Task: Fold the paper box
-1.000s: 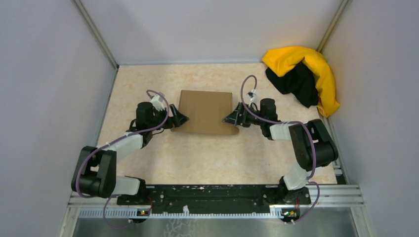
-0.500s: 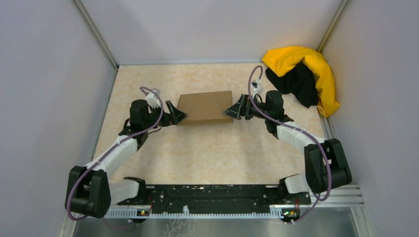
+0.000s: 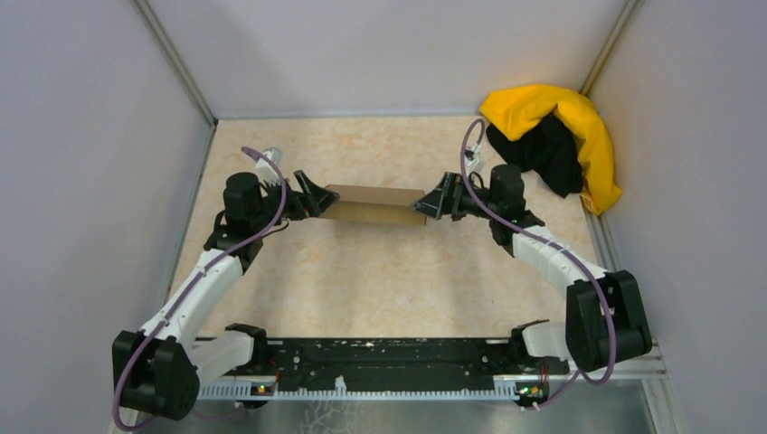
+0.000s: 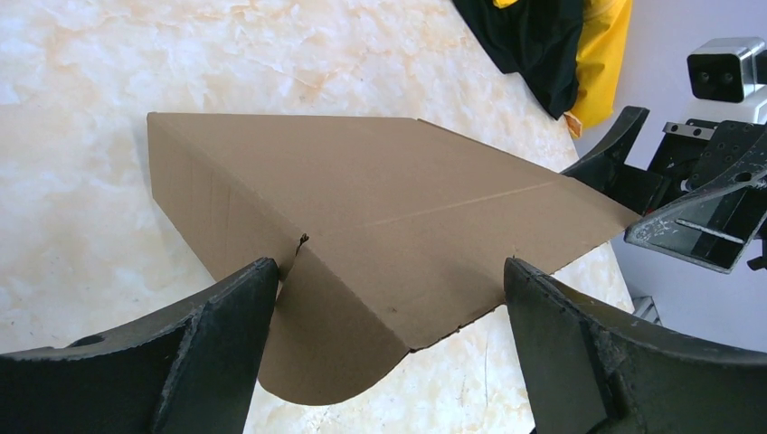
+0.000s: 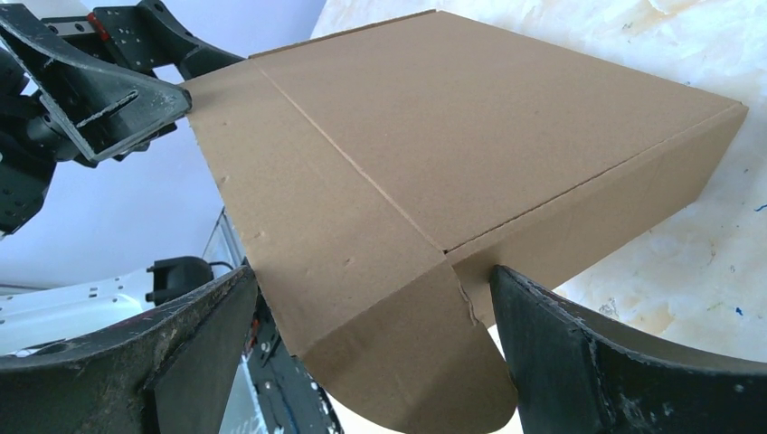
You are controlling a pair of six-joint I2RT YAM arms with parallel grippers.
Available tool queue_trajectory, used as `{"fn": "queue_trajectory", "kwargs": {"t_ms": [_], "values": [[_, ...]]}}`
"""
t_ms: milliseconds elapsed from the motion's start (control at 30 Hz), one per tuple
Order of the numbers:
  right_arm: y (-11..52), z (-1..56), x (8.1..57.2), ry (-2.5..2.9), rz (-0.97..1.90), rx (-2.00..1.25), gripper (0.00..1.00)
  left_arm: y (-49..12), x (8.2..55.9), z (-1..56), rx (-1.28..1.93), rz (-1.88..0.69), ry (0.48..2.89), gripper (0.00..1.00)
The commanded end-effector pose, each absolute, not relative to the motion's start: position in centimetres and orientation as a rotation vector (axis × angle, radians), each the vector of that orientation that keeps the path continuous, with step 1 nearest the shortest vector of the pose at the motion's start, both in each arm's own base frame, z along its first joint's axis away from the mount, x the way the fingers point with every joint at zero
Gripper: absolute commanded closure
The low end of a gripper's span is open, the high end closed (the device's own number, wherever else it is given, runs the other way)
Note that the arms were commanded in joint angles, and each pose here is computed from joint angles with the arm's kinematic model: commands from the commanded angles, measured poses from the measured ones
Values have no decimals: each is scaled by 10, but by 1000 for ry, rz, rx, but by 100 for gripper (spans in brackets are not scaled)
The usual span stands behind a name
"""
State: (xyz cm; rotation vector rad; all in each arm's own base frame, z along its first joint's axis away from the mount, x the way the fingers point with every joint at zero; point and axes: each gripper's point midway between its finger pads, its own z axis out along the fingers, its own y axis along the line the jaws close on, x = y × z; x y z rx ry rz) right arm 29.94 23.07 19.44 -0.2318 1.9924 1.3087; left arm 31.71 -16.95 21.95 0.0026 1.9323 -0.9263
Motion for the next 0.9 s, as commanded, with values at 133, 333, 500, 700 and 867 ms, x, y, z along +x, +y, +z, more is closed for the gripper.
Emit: {"fn": "queue_trajectory", "kwargs": {"t_ms": [133,333,500,700,867], "values": [[243,251,298,1854,1345,-347,1,-183,304,245,31,-1019,1918,1],[247,257,297,1903,1392,-330,1,-182,300,247,-4,-1028,1975,1],[251,256,294,1972,1454,-312,1,-181,300,240,-51,-1017,2040,1],[251,249,287,2051,1500,-277,1,-182,296,244,-74,-1033,2105,1],[252,252,280,2078,1546,-255,1,-185,296,258,-90,-1062,2105,1]]}}
